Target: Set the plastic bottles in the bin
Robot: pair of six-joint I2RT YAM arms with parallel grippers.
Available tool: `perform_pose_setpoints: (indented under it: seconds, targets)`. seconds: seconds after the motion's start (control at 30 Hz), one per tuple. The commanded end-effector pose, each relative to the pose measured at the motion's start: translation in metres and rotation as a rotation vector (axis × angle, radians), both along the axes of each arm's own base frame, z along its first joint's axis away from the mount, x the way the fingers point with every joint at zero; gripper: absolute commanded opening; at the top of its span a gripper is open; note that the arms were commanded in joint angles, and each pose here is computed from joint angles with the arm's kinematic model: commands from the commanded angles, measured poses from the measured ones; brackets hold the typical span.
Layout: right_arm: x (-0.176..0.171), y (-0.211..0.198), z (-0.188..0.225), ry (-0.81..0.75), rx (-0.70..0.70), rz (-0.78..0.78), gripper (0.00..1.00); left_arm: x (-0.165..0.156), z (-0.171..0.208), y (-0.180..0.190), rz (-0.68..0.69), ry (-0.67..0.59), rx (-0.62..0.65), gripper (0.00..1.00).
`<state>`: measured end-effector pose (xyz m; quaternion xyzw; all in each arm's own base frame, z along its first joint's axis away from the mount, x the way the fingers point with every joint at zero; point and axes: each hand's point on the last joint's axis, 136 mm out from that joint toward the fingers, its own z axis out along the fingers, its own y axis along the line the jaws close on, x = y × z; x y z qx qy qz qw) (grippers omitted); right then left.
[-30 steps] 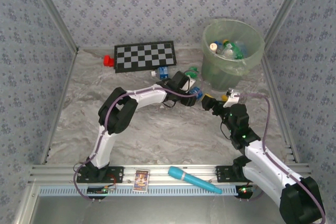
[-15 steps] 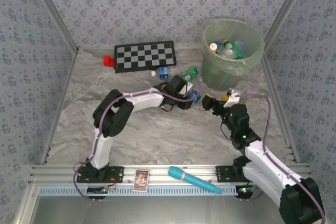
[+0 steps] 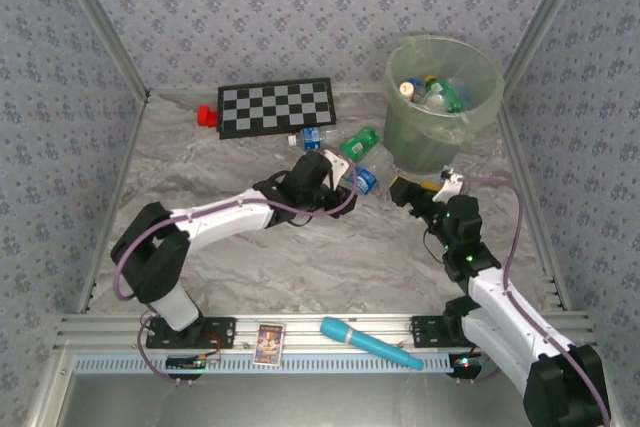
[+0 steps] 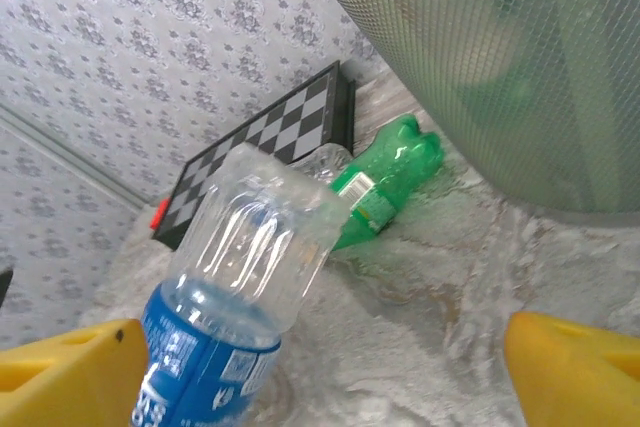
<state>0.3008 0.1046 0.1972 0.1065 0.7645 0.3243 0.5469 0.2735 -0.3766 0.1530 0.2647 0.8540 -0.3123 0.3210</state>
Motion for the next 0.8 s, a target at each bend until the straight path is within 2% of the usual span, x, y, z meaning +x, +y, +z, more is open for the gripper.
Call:
perform_pose_setpoints:
  seconds: [0.0, 0.23, 0.5, 0.77]
  targets:
    - [0.001, 0.018, 0.021, 0.079, 0.074, 0.130, 0.87, -0.011, 0.032, 0.001, 0.005, -0.074, -0.085, 0.22]
    - [0.006, 0.058, 0.044, 0.182, 0.176, 0.369, 0.85, -0.032, 0.048, 0.019, 0.000, -0.128, -0.129, 0.22]
    - [0.004, 0.098, 0.050, 0.253, 0.087, 0.478, 0.84, -0.049, 0.057, 0.034, -0.012, -0.172, -0.158, 0.22]
    - [0.003, 0.126, 0.052, 0.306, 0.084, 0.569, 0.81, -0.063, 0.061, 0.042, -0.039, -0.190, -0.164, 0.22]
